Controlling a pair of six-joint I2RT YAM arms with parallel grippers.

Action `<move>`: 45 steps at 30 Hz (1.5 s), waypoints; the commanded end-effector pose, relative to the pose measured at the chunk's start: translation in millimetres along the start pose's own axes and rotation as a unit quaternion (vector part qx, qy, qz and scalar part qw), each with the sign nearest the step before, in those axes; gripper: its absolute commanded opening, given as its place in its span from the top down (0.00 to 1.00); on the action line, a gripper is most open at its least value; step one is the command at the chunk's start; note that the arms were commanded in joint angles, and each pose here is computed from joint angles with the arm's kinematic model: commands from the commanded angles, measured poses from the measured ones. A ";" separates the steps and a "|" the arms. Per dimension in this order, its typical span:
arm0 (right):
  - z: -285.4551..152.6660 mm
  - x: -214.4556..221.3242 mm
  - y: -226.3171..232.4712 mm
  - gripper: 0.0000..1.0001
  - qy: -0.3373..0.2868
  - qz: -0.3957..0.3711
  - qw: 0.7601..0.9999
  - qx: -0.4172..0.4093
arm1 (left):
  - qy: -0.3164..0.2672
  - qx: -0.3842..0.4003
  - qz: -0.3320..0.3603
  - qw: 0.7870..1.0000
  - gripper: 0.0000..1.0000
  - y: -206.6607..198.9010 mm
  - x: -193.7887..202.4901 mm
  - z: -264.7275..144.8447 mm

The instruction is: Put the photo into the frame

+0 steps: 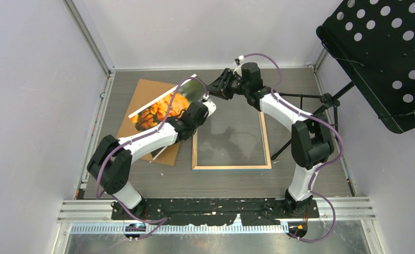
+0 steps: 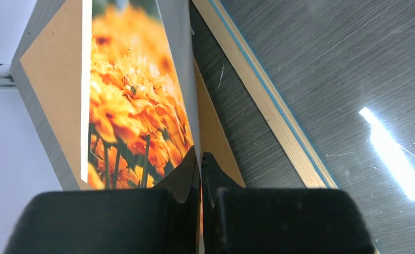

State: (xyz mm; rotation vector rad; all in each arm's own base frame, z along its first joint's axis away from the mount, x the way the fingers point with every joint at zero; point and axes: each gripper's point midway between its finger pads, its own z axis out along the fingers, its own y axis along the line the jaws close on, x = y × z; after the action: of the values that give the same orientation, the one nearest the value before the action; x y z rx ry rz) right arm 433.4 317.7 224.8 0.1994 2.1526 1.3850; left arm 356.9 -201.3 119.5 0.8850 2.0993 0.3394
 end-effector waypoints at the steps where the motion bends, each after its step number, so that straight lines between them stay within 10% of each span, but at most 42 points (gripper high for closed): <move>1: -20.0 -19.7 37.6 0.42 -0.039 -0.049 0.997 -0.034 | -0.038 -0.015 -0.016 0.999 1.00 16.4 -28.7 -15.1; 7: -33.5 -30.4 46.0 0.09 -0.060 -0.091 0.994 -0.022 | -0.062 0.011 -0.029 0.998 1.00 21.1 -43.6 -35.5; 29: -158.1 -119.7 63.3 0.07 -0.221 -0.232 0.947 -0.016 | -0.186 0.114 -0.121 0.968 1.00 64.9 -120.3 -161.2; 45: -189.3 -105.9 52.5 0.07 -0.222 -0.284 0.933 0.007 | -0.197 0.313 -0.292 0.882 1.00 48.9 -189.4 -206.3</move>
State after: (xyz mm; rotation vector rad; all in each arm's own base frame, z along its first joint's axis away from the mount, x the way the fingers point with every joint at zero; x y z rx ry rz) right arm 427.5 155.1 333.2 -0.0181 1.7669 0.9212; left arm 312.1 -269.3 366.9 0.6217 1.9444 -0.5802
